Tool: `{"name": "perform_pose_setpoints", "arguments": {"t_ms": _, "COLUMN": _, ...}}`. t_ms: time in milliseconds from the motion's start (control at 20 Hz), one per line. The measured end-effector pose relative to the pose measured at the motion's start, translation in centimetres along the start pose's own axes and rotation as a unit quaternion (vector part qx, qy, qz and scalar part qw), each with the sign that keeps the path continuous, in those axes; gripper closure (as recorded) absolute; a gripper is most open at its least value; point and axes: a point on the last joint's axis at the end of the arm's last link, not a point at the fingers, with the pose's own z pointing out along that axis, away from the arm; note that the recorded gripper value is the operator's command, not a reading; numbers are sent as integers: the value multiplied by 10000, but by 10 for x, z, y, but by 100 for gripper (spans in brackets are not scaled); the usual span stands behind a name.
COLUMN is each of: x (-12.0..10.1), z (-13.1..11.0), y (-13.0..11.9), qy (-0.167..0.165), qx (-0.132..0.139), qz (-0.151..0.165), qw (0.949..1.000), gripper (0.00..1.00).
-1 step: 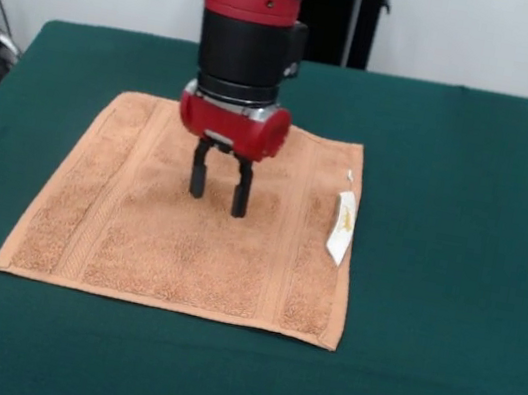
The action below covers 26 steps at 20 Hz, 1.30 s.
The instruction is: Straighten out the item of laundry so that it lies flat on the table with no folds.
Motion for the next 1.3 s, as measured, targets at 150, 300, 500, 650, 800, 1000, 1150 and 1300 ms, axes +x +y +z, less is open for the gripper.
{"name": "perform_pose_setpoints", "arguments": {"t_ms": 150, "x": 10, "z": 0, "y": 7, "qy": 48, "qx": -19, "qz": 82, "qw": 10000, "gripper": 0}}
{"name": "perform_pose_setpoints", "arguments": {"t_ms": 300, "x": 27, "z": -2, "y": 15, "qy": 117, "qx": -28, "qz": 185, "qw": 9998, "gripper": 0}}
{"name": "perform_pose_setpoints", "arguments": {"t_ms": 500, "x": 57, "z": -9, "y": 17, "qy": 214, "qx": -4, "qz": 304, "qw": 9993, "gripper": 0}}
{"name": "perform_pose_setpoints", "arguments": {"t_ms": 650, "x": 78, "z": -13, "y": 11, "qy": 266, "qx": 44, "qz": 346, "qw": 9990, "gripper": 0}}
{"name": "perform_pose_setpoints", "arguments": {"t_ms": 800, "x": 98, "z": -15, "y": -1, "qy": 272, "qx": 108, "qz": 402, "qw": 9988, "gripper": 0}}
{"name": "perform_pose_setpoints", "arguments": {"t_ms": 1000, "x": 126, "z": -11, "y": -19, "qy": 208, "qx": 185, "qz": 459, "qw": 9986, "gripper": 0}}
{"name": "perform_pose_setpoints", "arguments": {"t_ms": 1150, "x": 139, "z": -6, "y": -28, "qy": 81, "qx": 193, "qz": 489, "qw": 9986, "gripper": 0}}
{"name": "perform_pose_setpoints", "arguments": {"t_ms": 1300, "x": 144, "z": -6, "y": -30, "qy": -175, "qx": 107, "qz": 469, "qw": 9987, "gripper": 0}}
